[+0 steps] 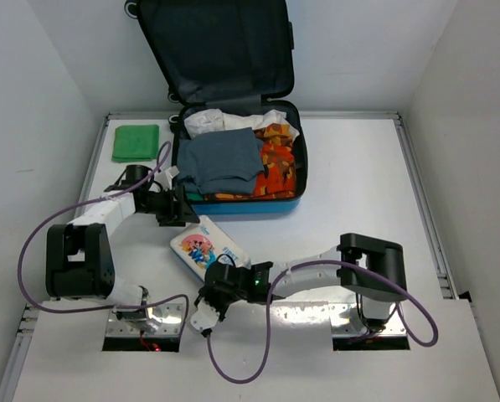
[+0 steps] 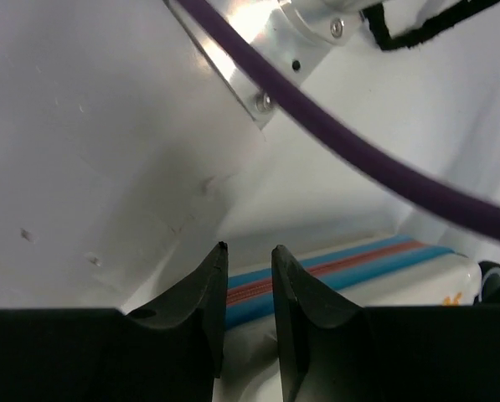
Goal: Pack the luggage
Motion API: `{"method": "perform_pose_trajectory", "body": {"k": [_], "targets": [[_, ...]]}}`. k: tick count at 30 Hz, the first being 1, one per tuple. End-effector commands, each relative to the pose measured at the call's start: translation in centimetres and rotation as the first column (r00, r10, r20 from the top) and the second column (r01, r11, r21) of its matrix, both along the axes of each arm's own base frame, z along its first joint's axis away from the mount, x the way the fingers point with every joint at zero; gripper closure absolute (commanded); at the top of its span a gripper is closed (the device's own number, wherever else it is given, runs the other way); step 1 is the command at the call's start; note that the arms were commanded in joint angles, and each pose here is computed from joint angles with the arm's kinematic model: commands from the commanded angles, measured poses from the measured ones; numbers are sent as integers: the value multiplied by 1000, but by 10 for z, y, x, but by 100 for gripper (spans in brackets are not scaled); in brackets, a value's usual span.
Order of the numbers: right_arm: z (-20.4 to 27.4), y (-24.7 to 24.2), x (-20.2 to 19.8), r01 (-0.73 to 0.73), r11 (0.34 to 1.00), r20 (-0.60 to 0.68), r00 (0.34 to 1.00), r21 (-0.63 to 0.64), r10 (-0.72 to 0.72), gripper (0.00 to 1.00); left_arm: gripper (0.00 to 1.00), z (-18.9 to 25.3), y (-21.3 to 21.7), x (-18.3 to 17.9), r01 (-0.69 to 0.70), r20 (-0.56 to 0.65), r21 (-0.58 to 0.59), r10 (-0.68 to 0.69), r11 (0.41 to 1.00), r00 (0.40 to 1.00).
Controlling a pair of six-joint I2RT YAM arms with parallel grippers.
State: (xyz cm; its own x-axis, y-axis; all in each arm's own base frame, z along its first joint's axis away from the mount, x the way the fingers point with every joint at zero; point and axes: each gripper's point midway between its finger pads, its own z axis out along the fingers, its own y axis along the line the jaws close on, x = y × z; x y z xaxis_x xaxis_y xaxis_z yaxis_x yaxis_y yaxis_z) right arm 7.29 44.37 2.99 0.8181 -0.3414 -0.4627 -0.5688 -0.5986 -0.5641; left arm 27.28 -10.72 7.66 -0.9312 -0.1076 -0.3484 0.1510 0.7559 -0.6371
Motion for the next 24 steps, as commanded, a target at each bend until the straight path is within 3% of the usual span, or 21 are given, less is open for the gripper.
{"method": "perform_pose_trajectory", "body": {"k": [1, 5, 14, 17, 18, 19, 20, 21, 22, 23, 24], "targets": [[-19, -28, 24, 63, 996, 66, 996, -70, -59, 74, 29, 12, 4, 4, -16, 56, -3, 17, 1000, 998], [-28, -79, 43, 202, 971, 72, 978, -130, -194, 74, 29, 8, 4, 2, -10, 26, -2, 10, 1000, 1000], [-5, -150, 48, 410, 897, 17, 911, -164, -413, 74, 31, 0, -8, -5, 23, -10, 30, -23, 999, 1000], [19, -152, 40, 500, 854, -124, 847, -144, -517, 56, 27, 3, -5, -3, 7, -4, 46, -7, 999, 1000], [27, -154, 45, 547, 825, -159, 810, -141, -564, 45, 23, 9, -3, -1, -14, 12, 42, 14, 999, 1000], [38, -155, 41, 631, 756, -314, 692, -173, -650, 40, 21, 12, -3, -1, -23, 15, 38, 22, 999, 1000], [64, -148, 43, 659, 736, -382, 647, -155, -660, 35, 19, 15, 1, 1, -39, 27, 38, 38, 999, 999], [74, -157, 54, 756, 609, -516, 432, -239, -740, 29, 16, 23, 3, 2, -66, 37, 28, 65, 997, 997], [79, -160, 51, 754, 591, -567, 364, -286, -739, 26, 14, 20, 8, 1, -84, 36, 37, 82, 996, 996], [96, -162, 67, 802, 512, -633, 230, -307, -739, 23, 13, 20, 8, -1, -84, 27, 38, 83, 996, 996], [100, -162, 67, 813, 412, -690, 18, -411, -723, 20, 11, 19, 7, -4, -84, 27, 38, 83, 996, 996]]}}
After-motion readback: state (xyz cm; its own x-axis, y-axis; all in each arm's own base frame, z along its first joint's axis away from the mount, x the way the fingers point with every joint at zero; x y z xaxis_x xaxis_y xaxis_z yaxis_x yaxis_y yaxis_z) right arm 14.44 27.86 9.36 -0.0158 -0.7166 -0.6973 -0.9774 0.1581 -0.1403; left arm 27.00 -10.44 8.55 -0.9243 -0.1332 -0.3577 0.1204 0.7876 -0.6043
